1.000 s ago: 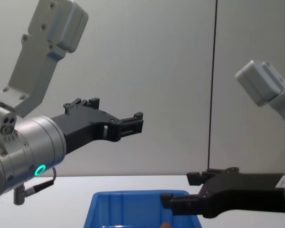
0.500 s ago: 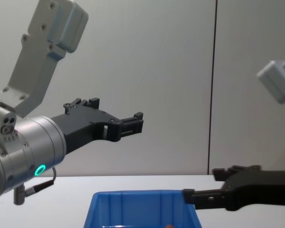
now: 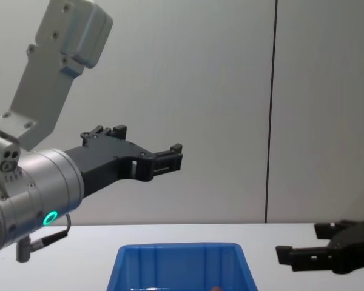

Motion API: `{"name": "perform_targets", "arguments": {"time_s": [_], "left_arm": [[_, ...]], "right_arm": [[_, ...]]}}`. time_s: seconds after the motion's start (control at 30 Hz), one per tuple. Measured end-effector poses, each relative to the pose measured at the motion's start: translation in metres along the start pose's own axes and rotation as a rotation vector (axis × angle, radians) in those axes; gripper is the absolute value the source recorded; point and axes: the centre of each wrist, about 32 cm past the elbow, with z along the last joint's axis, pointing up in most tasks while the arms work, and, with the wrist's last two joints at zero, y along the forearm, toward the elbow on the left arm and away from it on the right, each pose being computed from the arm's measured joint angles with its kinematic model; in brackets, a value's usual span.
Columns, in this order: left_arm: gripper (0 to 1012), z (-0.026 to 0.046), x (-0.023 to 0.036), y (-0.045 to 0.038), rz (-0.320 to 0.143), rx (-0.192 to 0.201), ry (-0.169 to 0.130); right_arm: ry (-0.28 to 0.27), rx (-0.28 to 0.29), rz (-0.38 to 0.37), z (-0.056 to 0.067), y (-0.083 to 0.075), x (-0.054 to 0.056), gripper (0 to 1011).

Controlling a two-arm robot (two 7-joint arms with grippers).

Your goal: Pick up the two dolls from the table and place them into the box.

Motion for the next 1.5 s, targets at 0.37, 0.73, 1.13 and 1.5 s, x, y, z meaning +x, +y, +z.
{"name": "perform_targets", "arguments": {"time_s": [0.37,0.73,1.13,1.5], "left_arm": [[1001,-0.0005,0.0021,0.0152,0.035,0.034,-0.022],[1001,-0.0113,0.0031,0.0468,0.095,0.12,0.002],[1001,-0.041,0.004,0.0799,0.142,0.203,0.096],[1001,-0.0728,0.0058,0.097,0.155,0.255,0.177]], "right_arm": [[0.018,-0.008,-0.021,-0.004,-0.009,0.005,1001],[0.024,-0.011,-0.029,-0.005,-0.012,0.007,1001],[0.027,-0.013,-0.032,-0.005,-0.014,0.008,1001],[0.028,-0.012,-0.034,-0.005,-0.014,0.008,1001]]}}
